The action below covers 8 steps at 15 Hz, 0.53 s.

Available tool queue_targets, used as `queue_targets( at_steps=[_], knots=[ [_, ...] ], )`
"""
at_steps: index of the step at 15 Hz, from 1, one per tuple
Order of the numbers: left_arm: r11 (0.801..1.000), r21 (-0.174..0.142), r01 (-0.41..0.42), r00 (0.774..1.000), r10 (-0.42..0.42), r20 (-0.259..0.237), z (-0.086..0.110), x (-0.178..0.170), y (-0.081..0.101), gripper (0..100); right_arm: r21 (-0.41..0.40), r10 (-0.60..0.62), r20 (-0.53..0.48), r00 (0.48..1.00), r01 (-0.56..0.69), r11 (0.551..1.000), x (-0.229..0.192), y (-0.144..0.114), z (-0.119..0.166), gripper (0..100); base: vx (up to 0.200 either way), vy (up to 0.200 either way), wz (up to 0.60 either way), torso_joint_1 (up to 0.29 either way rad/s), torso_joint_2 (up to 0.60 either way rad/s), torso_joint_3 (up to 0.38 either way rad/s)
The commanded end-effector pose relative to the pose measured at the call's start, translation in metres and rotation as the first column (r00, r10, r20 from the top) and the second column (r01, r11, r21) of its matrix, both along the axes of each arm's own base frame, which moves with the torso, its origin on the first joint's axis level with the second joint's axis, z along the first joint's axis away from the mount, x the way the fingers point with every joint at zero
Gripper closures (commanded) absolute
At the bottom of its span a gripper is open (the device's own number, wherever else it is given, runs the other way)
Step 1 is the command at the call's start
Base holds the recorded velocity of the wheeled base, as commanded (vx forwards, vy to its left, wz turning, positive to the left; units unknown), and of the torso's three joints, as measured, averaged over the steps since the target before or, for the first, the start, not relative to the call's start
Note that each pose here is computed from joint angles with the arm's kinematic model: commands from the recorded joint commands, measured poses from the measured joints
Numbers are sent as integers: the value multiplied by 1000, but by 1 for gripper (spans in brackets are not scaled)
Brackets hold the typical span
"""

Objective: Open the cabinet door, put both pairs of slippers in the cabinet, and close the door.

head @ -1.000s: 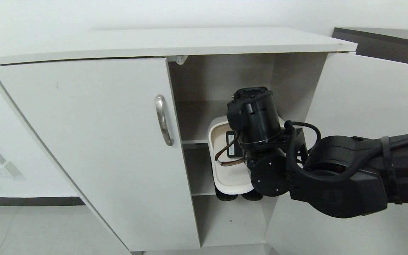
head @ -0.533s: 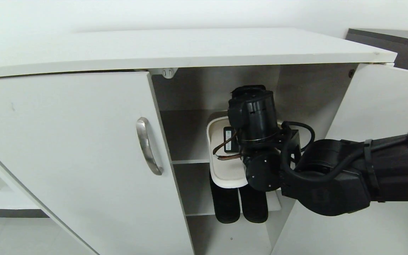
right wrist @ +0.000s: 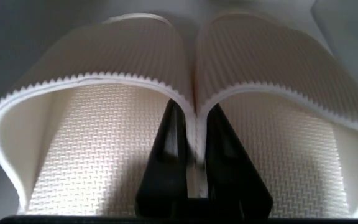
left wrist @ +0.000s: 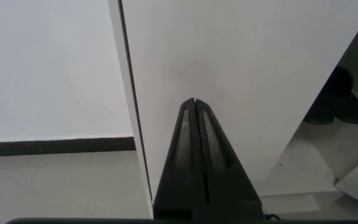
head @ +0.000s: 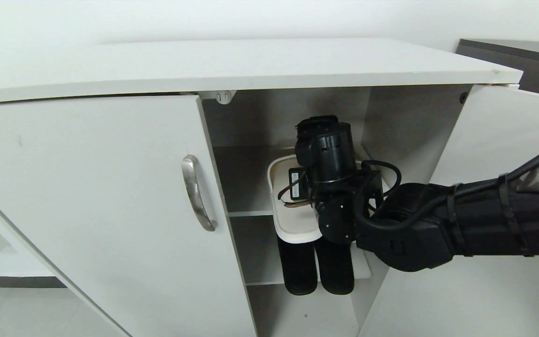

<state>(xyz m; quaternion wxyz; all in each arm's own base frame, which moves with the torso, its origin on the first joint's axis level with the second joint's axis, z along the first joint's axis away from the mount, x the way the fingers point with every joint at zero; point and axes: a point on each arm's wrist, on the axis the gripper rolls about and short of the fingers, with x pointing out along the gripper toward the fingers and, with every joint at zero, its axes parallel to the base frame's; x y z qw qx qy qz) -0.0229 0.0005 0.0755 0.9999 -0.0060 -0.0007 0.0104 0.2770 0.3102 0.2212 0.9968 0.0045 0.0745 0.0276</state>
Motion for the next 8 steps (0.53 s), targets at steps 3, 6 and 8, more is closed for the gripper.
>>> queue_targets(
  at_steps=[3,6,8],
  knots=[
    [1000,0,-1,1000,1,-1,0,0,0,100,5,-38,2,999,38,999,26,1,10,100,0,0,0,0,0,0],
    [1000,0,-1,1000,1,-1,0,0,0,100,8,-53,6,999,53,999,38,3,7,100,0,0,0,0,0,0],
    [1000,0,-1,1000,1,-1,0,0,0,100,7,-61,5,998,60,998,43,3,5,100,0,0,0,0,0,0]
  ],
)
